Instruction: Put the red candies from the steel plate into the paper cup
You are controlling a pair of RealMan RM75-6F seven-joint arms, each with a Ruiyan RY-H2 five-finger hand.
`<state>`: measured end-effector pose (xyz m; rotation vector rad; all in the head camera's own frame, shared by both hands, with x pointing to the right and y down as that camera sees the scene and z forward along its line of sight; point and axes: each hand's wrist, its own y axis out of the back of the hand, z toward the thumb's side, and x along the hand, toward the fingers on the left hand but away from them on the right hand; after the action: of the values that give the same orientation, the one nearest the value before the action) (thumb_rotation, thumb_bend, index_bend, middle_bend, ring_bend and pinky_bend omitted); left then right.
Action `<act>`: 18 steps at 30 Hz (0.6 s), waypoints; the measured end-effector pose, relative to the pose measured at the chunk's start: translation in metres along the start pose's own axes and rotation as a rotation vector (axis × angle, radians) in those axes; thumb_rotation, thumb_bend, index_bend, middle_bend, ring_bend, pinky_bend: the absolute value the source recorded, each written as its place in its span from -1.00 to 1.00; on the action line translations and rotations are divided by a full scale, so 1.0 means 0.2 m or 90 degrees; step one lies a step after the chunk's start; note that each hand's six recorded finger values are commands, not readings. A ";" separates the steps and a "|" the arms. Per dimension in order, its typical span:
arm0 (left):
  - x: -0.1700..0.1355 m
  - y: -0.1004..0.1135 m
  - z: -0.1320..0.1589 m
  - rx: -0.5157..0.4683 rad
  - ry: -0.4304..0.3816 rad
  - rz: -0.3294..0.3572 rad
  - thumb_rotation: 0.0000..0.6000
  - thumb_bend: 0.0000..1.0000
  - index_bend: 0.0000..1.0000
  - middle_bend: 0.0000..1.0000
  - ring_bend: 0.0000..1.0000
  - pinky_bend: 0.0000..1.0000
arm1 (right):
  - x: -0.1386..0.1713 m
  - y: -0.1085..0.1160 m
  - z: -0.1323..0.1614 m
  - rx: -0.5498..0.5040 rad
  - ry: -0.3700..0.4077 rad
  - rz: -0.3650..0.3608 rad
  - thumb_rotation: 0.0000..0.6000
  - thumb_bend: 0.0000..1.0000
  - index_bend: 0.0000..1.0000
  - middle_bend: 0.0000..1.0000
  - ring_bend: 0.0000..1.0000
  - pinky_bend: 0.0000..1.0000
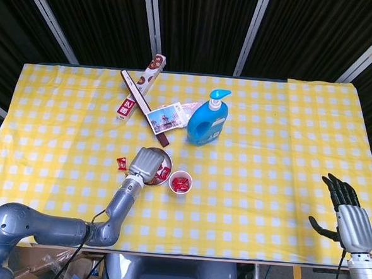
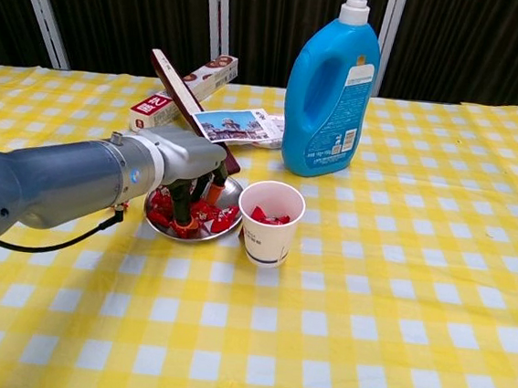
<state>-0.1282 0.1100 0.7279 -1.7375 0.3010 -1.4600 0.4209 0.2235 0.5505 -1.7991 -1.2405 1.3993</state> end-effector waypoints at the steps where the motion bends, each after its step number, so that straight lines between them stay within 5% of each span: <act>1: 0.00 0.00 0.00 0.000 0.001 0.001 1.00 -0.21 0.01 0.16 0.71 0.82 | 0.00 0.00 0.00 0.000 0.000 0.000 1.00 -0.33 -1.00 -1.00 -1.00 -1.00; 8: -0.02 0.04 -0.03 -0.001 0.001 0.018 1.00 -0.14 0.04 0.20 0.71 0.82 | 0.00 0.00 0.00 -0.004 -0.002 -0.002 1.00 -0.33 -1.00 -1.00 -1.00 -1.00; 18: -0.11 0.23 -0.07 -0.019 -0.010 0.069 1.00 -0.14 0.05 0.20 0.71 0.82 | 0.00 0.00 0.00 -0.002 -0.001 -0.003 1.00 -0.33 -1.00 -1.00 -1.00 -1.00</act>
<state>-0.1326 0.0888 0.6804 -1.7289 0.4045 -1.3695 0.4209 0.2228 0.5502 -1.7961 -1.2472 1.3966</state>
